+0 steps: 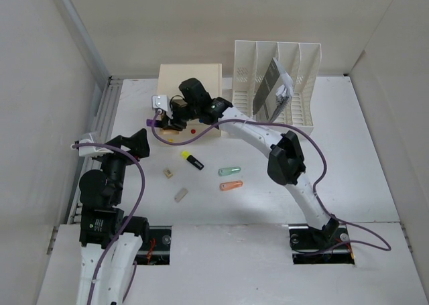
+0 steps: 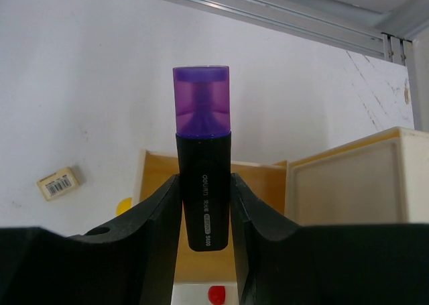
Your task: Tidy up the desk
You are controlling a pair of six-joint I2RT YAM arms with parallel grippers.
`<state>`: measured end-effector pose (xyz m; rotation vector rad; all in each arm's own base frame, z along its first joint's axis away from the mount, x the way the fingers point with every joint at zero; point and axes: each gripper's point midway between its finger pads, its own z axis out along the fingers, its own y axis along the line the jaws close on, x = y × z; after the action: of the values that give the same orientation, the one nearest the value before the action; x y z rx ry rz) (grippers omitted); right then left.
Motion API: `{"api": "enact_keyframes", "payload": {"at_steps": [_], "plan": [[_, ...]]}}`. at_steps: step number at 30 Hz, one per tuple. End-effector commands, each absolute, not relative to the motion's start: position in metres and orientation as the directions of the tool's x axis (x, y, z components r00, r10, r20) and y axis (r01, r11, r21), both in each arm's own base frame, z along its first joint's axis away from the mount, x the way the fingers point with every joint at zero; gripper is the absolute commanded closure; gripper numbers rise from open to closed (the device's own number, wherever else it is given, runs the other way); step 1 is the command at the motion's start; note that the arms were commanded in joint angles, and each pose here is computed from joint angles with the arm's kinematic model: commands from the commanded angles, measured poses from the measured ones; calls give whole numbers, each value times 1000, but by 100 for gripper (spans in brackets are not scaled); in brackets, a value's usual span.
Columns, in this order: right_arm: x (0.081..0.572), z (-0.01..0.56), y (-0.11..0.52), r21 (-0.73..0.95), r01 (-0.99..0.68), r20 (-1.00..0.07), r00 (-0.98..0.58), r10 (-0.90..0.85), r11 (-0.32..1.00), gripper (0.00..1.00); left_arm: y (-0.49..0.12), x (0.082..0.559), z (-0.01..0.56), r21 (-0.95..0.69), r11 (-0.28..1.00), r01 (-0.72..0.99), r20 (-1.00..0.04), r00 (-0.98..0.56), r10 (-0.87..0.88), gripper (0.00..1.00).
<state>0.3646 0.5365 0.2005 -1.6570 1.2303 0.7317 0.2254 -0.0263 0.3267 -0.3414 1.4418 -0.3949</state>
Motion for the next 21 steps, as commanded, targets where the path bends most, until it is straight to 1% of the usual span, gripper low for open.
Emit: {"api": "enact_keyframes", "payload": {"at_steps": [1, 2, 6, 9, 11, 14, 15, 16, 17, 18, 21], "plan": [[376, 219, 540, -376, -925, -854, 368, -368, -52, 62, -25, 224, 336, -446, 892, 71, -884, 122, -451, 11], [377, 222, 538, -381, -924, -851, 368, -375, -42, 58, -25, 224, 336, -446, 892, 71, -884, 122, -451, 11], [380, 216, 534, -382, -924, -844, 360, -398, -24, 55, -25, 224, 336, -446, 892, 71, -884, 122, -451, 11], [379, 220, 531, -386, -922, -842, 360, -402, -17, 45, -25, 224, 336, -446, 892, 71, -884, 122, -451, 11], [377, 221, 529, -377, -926, -845, 350, -403, -13, 43, -25, 224, 336, -446, 892, 71, -884, 122, -451, 11], [372, 235, 527, -377, -926, -853, 352, -387, -11, 43, -25, 224, 336, -446, 892, 71, -884, 122, -451, 11], [370, 252, 524, -394, -919, -854, 367, -369, -3, 44, -25, 224, 336, -446, 892, 71, -884, 122, -451, 11], [367, 255, 522, -392, -920, -856, 369, -363, -9, 46, -25, 224, 336, -446, 892, 71, -884, 122, -451, 11], [364, 257, 520, -391, -920, -856, 368, -364, -9, 46, -25, 224, 336, -446, 892, 71, -884, 122, -451, 11], [360, 274, 515, -406, -914, -856, 381, -348, -2, 48, -27, 223, 336, -453, 888, 80, -880, 118, -459, 11], [352, 296, 503, -426, -905, -854, 397, -335, 15, 48, -27, 223, 338, -453, 888, 84, -879, 126, -460, 11]]}}
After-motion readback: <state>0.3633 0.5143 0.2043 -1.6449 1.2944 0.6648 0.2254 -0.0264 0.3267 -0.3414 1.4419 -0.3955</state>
